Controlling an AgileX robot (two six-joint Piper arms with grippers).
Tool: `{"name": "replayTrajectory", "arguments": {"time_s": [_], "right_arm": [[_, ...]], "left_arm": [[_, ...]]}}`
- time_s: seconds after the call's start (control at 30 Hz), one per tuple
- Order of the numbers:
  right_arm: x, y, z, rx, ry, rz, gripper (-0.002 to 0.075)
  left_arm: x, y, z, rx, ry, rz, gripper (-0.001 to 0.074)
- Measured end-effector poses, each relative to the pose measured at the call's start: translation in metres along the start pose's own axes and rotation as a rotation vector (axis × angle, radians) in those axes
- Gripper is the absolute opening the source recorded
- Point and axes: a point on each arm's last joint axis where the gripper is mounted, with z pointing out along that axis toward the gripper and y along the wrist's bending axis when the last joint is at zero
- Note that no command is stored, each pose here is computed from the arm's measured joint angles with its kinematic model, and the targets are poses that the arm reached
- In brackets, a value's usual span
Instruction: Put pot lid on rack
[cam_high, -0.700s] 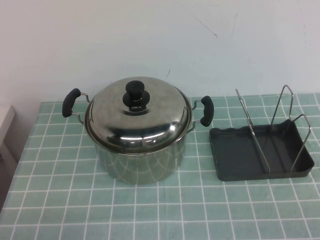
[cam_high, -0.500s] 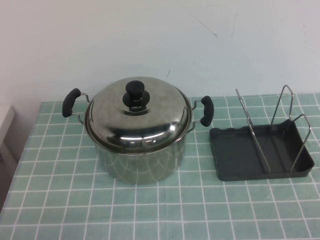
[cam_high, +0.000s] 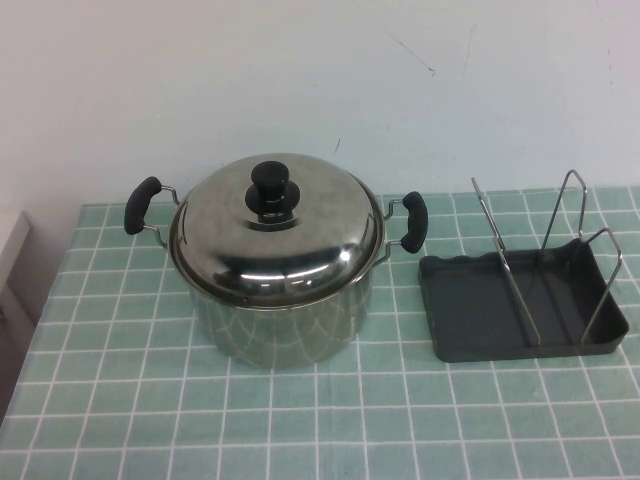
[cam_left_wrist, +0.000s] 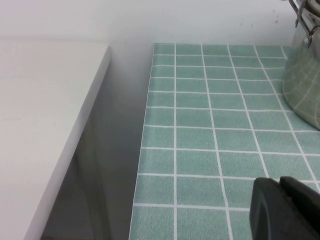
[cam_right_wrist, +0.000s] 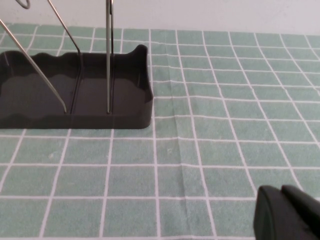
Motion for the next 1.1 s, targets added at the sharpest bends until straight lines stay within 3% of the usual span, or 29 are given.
{"name": "replayTrajectory", "arguments": {"time_s": [0.47, 0.7, 0.97, 1.1], "right_arm": [[-0.008, -0.001, 0.0, 0.007, -0.091, 0.0, 0.0009], [-0.027, -0.002, -0.004, 0.023, -0.309, 0.0, 0.0009], [-0.058, -0.004, -0.021, 0.035, -0.701, 0.049, 0.0009], [-0.067, -0.006, -0.03, 0.067, -0.841, 0.012, 0.001]], "left_arm": [[-0.006, -0.001, 0.0, 0.018, -0.083, -0.033, -0.0002], [-0.032, -0.007, -0.006, 0.083, -0.383, -0.037, -0.0002], [-0.063, -0.013, -0.028, 0.172, -0.797, -0.035, -0.0002], [-0.071, -0.012, -0.036, 0.186, -0.905, -0.077, -0.0002]]}}
